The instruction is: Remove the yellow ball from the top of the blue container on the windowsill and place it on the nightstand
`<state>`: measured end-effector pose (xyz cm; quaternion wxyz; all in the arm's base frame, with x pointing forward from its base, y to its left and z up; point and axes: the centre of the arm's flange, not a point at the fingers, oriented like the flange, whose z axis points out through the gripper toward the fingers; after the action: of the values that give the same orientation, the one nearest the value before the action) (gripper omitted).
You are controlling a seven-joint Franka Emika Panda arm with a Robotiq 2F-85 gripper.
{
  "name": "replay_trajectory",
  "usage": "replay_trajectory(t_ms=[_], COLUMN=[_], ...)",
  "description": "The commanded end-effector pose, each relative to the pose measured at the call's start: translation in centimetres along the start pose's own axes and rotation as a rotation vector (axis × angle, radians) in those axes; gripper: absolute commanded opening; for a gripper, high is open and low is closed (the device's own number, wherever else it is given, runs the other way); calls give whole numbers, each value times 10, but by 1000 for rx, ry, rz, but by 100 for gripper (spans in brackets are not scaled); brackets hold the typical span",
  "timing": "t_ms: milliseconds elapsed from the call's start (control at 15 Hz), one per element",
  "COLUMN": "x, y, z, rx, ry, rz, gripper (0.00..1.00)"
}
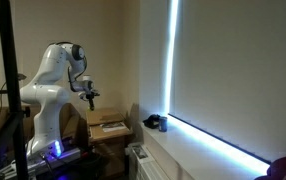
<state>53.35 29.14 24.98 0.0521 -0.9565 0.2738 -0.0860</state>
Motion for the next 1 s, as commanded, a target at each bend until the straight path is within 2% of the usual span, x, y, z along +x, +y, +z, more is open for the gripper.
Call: replay_trajectory(t_ms=[0, 67, 200, 333, 533, 733, 800, 933], x=[2, 4, 8, 11, 23, 41, 29, 37], y=[9, 13, 8, -3, -25, -41, -22, -28], z=[6, 16, 41, 55, 72, 81, 70, 76], rx=[-69, -116, -143, -74, -5, 25, -1, 9], ry=[-28, -41, -116, -169, -130, -102, -110, -105], rz=[-18, -15, -2, 14, 67, 111, 82, 94], gripper=[42, 42, 42, 42, 42, 42, 67, 67])
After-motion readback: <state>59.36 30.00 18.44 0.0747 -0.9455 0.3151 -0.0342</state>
